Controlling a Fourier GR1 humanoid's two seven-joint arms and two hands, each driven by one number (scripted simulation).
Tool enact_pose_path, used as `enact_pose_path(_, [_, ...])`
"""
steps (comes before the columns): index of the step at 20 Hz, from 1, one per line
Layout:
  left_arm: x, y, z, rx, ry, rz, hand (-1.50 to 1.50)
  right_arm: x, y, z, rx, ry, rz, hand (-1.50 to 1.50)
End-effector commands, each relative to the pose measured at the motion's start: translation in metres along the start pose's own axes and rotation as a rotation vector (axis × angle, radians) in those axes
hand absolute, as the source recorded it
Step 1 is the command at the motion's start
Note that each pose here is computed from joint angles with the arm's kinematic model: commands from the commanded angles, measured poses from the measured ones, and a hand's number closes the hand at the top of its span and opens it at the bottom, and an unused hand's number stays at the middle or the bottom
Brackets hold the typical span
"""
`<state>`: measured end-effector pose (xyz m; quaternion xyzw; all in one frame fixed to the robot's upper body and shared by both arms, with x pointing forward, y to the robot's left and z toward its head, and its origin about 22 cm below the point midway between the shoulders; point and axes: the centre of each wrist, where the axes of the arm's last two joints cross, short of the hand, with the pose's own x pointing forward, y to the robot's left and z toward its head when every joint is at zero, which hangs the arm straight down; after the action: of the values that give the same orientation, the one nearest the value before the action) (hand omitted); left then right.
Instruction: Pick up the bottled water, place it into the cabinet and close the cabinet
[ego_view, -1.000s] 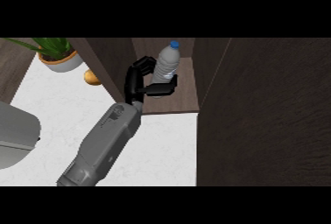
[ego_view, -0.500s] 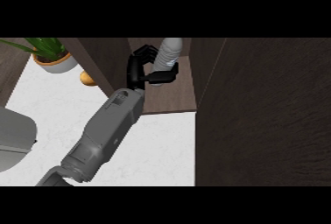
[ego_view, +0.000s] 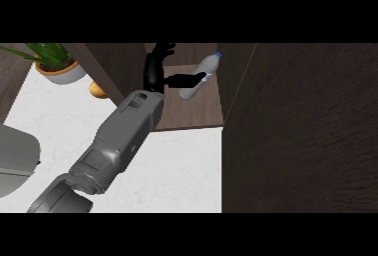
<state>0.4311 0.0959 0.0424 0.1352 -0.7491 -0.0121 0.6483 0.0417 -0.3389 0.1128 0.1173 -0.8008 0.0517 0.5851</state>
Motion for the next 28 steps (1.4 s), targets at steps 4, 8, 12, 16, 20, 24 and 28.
enact_pose_path(4, [0.000, 0.001, -0.004, 0.015, -0.010, -0.033, -1.50, 0.022, 0.013, -0.010, 0.019, -0.076, -0.016, -1.50])
enact_pose_path(8, [0.003, 0.005, -0.007, -0.054, -0.076, 0.047, -1.50, 0.018, 0.013, -0.013, 0.009, -0.057, -0.008, -1.50])
enact_pose_path(12, [0.023, -0.010, -0.008, -0.070, -0.163, 0.138, -1.50, 0.018, 0.015, -0.019, 0.008, -0.072, 0.015, -1.50])
enact_pose_path(16, [0.028, -0.012, -0.010, -0.066, -0.189, 0.157, -1.50, 0.022, 0.019, -0.014, 0.025, -0.068, 0.000, -1.50])
enact_pose_path(20, [0.013, -0.007, -0.003, -0.059, -0.211, 0.217, -1.50, 0.032, 0.024, -0.020, 0.025, -0.051, 0.022, -1.50])
enact_pose_path(24, [0.011, -0.010, 0.005, -0.071, -0.214, 0.242, -1.50, 0.035, 0.020, -0.017, 0.016, -0.043, 0.015, -1.50])
enact_pose_path(28, [0.010, -0.017, 0.020, -0.123, -0.188, 0.293, -1.50, 0.030, 0.011, -0.024, 0.015, -0.036, 0.025, -1.50])
